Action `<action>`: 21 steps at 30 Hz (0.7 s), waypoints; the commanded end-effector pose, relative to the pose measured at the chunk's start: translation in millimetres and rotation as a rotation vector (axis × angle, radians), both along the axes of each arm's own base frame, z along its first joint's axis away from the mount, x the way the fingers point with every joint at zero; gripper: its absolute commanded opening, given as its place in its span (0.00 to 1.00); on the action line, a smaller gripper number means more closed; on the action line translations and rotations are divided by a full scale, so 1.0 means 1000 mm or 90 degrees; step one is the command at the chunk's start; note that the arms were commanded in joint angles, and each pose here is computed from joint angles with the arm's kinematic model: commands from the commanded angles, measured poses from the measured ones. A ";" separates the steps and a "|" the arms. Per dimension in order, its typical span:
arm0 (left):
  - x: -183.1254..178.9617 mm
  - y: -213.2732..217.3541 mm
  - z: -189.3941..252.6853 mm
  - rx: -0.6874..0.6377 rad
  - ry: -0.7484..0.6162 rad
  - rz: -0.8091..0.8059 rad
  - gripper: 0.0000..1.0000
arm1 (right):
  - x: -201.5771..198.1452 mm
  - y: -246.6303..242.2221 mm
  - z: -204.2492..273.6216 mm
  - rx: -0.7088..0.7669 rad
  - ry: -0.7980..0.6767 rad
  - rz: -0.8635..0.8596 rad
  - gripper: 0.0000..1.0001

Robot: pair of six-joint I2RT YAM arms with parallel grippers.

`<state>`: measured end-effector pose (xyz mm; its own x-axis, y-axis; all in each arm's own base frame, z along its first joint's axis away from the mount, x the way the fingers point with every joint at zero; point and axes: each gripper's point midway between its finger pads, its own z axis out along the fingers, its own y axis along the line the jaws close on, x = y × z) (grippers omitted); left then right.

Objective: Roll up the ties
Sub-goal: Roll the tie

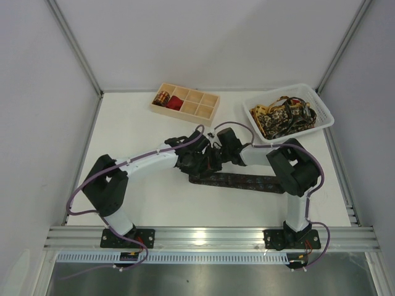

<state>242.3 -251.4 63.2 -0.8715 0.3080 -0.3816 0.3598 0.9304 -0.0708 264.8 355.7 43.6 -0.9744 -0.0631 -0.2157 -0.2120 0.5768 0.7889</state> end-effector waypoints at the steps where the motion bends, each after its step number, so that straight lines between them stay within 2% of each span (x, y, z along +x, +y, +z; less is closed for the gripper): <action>1: 0.014 -0.039 0.042 -0.098 -0.055 -0.053 0.03 | 0.005 0.014 0.009 0.024 -0.009 0.003 0.00; 10: 0.001 -0.042 0.035 -0.101 -0.026 -0.108 0.01 | -0.014 -0.010 0.009 -0.010 0.002 -0.018 0.00; 21: -0.003 -0.045 0.037 -0.082 -0.032 -0.120 0.01 | -0.027 -0.021 0.000 -0.022 0.016 -0.028 0.00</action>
